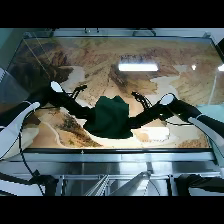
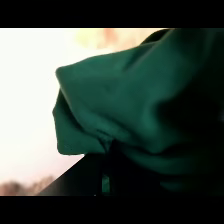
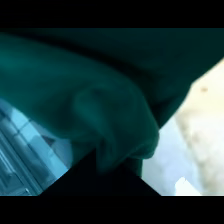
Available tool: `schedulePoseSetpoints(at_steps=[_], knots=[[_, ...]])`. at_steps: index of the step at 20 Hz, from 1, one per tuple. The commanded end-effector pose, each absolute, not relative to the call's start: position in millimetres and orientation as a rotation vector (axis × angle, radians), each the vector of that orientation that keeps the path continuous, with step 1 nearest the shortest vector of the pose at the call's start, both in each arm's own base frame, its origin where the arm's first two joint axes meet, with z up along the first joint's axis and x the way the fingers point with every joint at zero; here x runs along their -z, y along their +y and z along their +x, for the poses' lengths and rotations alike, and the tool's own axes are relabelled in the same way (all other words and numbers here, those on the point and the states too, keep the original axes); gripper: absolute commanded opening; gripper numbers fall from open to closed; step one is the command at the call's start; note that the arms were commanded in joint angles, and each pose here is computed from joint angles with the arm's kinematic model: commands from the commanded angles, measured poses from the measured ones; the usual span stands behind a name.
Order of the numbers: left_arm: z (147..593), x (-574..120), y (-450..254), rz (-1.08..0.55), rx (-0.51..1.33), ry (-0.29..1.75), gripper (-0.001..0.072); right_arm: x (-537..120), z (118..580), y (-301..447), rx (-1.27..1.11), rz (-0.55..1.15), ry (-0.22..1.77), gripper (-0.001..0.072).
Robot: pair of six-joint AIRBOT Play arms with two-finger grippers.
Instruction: Fold the shirts.
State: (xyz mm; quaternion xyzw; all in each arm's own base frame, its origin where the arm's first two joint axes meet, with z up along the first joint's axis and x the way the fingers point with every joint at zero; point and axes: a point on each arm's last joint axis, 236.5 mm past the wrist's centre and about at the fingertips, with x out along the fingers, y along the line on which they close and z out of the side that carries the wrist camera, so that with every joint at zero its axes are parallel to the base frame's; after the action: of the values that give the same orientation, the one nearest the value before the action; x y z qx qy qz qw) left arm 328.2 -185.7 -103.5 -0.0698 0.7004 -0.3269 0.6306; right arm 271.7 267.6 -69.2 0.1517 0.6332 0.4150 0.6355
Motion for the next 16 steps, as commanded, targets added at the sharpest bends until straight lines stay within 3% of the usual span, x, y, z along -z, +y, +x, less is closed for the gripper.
schedulePoseSetpoints(at_steps=[1, 6, 9, 12, 16], knots=[[347.0, 68.7, -191.3, -0.120, 0.779, 1.519, 0.0019, 21.6, 289.0, 259.8, -0.987, 0.369, 1.329, 0.0023], [398.9, -83.4, -136.1, -0.141, 0.670, 1.169, 0.0019, -130.9, 362.3, 181.7, -0.804, 0.441, 0.815, 0.0022], [403.7, -163.6, -103.4, -0.143, 0.577, 0.968, 0.0019, -215.4, 376.9, 131.0, -0.654, 0.489, 0.509, 0.0023], [391.4, -187.1, -99.9, -0.135, 0.565, 0.903, 0.0020, -230.6, 366.9, 129.5, -0.655, 0.463, 0.469, 0.0024], [371.8, -134.3, -125.9, -0.145, 0.624, 1.039, 0.0022, -188.4, 367.2, 145.8, -0.694, 0.441, 0.600, 0.0024]])
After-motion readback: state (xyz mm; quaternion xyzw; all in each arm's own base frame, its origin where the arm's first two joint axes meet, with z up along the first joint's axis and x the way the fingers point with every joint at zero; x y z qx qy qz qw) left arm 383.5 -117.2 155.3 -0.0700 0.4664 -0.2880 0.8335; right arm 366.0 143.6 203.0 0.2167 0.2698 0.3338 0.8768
